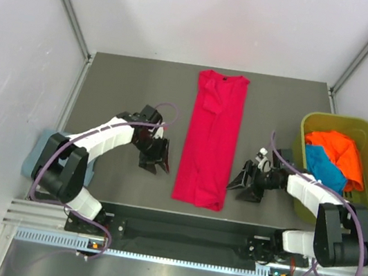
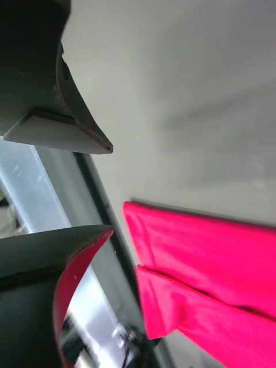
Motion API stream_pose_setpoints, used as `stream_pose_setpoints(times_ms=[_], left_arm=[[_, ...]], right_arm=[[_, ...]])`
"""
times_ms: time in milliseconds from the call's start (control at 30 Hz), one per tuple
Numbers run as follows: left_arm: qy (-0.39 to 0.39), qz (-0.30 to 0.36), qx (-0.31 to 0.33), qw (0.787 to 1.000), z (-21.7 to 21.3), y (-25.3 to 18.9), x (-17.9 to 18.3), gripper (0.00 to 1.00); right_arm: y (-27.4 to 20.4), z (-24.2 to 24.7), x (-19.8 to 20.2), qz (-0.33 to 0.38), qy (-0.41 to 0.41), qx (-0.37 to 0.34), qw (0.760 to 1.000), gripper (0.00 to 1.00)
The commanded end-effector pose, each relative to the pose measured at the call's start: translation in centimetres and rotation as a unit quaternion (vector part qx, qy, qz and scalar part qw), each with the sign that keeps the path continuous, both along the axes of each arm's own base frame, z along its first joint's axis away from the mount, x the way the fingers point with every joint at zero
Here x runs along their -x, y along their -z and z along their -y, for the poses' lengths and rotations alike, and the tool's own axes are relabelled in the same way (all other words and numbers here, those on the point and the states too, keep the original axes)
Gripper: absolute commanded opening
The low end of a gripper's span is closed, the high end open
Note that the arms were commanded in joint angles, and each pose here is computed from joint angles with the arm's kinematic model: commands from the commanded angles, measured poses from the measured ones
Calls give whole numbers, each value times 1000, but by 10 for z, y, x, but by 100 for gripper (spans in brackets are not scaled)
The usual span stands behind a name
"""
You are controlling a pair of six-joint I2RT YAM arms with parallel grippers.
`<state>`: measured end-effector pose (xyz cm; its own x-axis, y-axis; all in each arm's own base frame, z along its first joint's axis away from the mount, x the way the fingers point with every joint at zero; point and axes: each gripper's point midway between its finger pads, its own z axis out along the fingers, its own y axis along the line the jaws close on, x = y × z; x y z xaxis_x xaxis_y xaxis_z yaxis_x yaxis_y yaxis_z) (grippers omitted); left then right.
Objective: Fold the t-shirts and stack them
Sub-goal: Fold the tshirt
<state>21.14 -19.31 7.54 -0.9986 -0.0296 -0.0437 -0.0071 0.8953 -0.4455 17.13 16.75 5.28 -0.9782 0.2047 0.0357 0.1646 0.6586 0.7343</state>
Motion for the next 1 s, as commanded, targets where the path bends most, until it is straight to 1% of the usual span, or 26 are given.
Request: stream_pose_setpoints(times_ms=[0,100,200,367,533,667,800,967], left_arm=[[-24,-33,78,996,17,-7,11,57],[-34,-62,79,994,16,7,19,56],[-43,-81,81,993,18,19,20,56],[-61,-91,96,989,29,31,8,54],[-66,-114,91,987,30,40,13,52],[-62,-125,89,986,34,44,18,49],[-55,-130,89,986,41,46,24,49],[-40,-122,87,988,50,53,31,49]], right_arm=[[-1,-5,-1,-2,17,-19,1000,65],[9,-5,1,-27,23,-10,999,61],[16,-3,1,-37,20,9,999,58],[25,-8,12,-49,3,27,998,57],[30,-15,20,-57,-8,33,998,58],[35,-18,22,-64,-10,39,997,57],[37,-20,22,-66,-9,45,997,56],[40,-25,25,-64,-18,52,996,54]])
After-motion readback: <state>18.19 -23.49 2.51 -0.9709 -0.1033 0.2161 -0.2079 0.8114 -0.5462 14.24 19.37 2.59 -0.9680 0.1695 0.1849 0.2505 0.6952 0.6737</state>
